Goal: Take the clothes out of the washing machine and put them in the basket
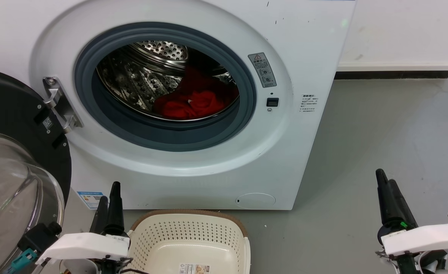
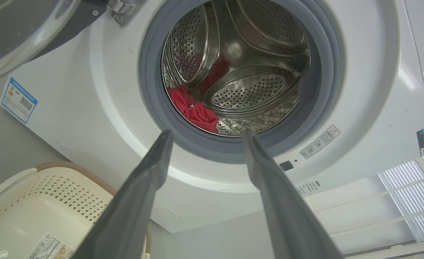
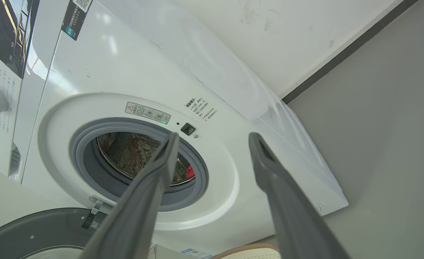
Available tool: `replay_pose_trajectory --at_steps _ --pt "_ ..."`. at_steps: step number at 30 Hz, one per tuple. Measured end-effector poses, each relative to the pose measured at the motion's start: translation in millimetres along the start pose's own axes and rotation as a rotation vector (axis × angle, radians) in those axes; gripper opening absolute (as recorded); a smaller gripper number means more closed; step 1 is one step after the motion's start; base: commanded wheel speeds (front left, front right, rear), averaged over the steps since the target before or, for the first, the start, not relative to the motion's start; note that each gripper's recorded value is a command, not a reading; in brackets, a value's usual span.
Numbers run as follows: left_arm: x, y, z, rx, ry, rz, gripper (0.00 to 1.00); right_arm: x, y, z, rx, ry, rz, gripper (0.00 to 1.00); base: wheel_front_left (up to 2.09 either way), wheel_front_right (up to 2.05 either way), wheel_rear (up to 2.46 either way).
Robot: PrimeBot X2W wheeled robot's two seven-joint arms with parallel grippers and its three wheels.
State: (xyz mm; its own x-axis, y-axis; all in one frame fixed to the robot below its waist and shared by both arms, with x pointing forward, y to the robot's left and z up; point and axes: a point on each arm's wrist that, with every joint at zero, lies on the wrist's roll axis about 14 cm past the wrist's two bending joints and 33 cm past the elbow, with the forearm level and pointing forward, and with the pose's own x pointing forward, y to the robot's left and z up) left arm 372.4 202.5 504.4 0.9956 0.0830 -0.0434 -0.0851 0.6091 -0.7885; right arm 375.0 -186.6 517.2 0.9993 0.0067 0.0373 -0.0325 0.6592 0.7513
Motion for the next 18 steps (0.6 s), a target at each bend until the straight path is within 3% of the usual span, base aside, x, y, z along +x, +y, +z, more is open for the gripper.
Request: replay_pose_trajectory --at_steps 18 --pt "-3.4 -6.6 3.7 0.274 -0.044 -0.012 1.0 -4.3 9.9 1.8 -0.271 -0.022 0.041 1.0 0.0 0.0 0.0"
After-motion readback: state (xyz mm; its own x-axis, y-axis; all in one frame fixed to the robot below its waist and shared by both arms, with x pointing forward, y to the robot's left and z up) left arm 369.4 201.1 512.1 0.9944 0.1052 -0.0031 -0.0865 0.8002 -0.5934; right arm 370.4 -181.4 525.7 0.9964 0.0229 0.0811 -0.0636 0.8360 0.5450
